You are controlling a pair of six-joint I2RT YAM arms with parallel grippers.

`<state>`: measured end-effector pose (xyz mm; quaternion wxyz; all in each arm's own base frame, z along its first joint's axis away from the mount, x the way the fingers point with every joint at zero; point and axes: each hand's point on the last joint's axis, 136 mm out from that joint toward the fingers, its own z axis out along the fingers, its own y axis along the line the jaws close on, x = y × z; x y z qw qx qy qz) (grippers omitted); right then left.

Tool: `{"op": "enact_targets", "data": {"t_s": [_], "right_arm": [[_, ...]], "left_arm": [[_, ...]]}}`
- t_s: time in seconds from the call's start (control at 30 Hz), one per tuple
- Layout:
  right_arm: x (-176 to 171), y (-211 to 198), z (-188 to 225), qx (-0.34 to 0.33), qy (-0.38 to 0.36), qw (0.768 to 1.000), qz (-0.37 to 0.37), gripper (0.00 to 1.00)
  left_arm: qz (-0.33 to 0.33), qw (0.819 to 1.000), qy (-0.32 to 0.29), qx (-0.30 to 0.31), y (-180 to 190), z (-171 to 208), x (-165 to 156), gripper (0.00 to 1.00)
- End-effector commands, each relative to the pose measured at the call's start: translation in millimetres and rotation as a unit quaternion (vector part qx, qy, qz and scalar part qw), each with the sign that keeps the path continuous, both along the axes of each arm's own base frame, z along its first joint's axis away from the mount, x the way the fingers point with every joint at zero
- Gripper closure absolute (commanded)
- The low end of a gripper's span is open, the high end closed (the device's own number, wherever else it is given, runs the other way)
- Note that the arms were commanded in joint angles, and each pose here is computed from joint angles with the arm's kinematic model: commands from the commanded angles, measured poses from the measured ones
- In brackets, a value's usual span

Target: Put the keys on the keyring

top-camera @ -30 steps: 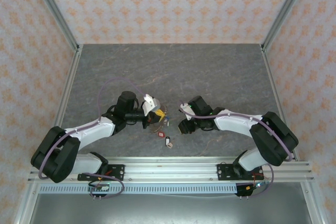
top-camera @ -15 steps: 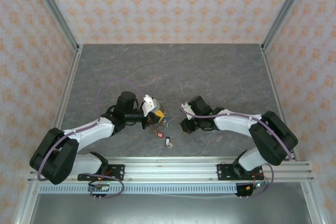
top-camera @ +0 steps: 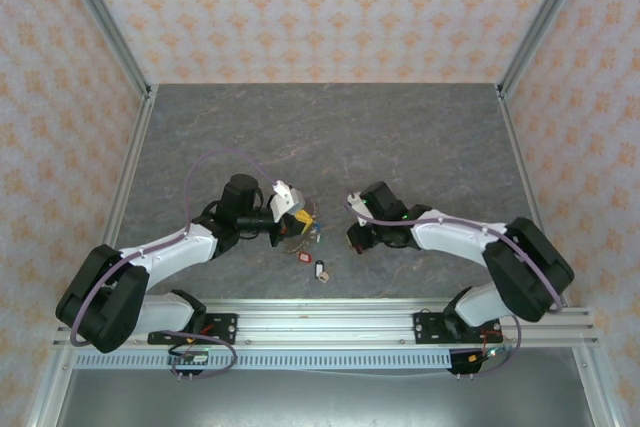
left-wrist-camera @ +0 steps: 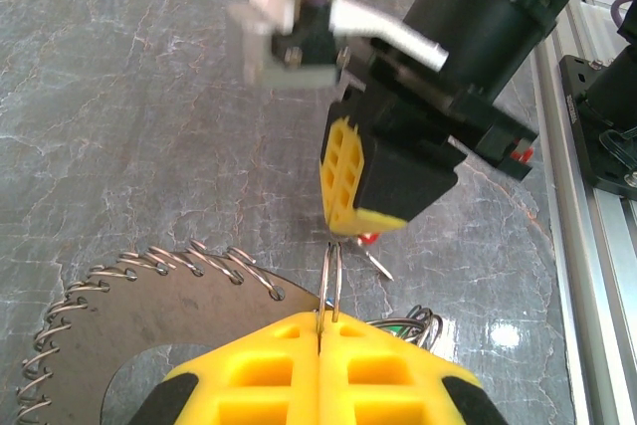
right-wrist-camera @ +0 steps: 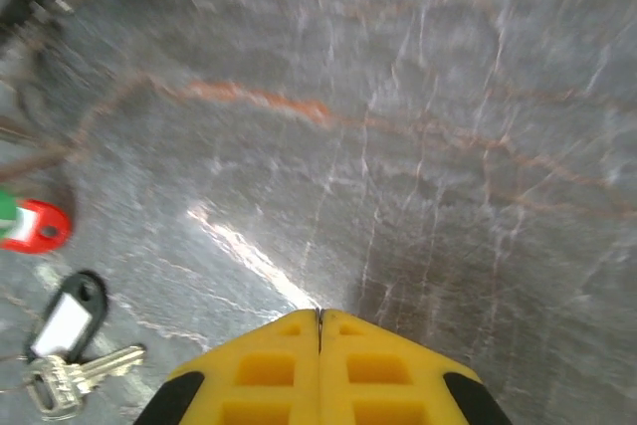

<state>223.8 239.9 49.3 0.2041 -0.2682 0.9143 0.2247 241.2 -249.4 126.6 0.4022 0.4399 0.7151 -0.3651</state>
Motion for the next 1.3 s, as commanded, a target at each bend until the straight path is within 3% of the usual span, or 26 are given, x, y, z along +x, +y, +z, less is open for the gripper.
{"op": "enact_targets", "data": {"t_s": [0.0, 0.23, 0.63, 0.87, 1.27], "right_arm": [[11, 7, 48, 0.047, -0.09, 0.995, 0.011, 1.0], [1, 43, 122, 0.18, -0.182, 0.96, 0.11, 1.0], [-12, 83, 135, 0.228, -0.15, 0.935, 0.225, 1.0], [-12, 88, 126, 0.218, -0.139, 0.936, 0.24, 1.0], [19, 82, 111, 0.146, -0.229, 0.945, 0.185, 1.0]], "left_arm": [[-0.01, 1.0, -0.02, -0.008, -1, 11, 1, 1.0], [-0.016, 1.0, -0.016, -0.011, -4, 12, 3, 1.0], [-0.017, 1.0, -0.012, -0.01, -6, 11, 5, 1.0], [-0.018, 1.0, -0.008, -0.016, -8, 12, 7, 1.0], [-0.033, 0.999, 0.0, -0.023, -10, 15, 1, 1.0]]}}
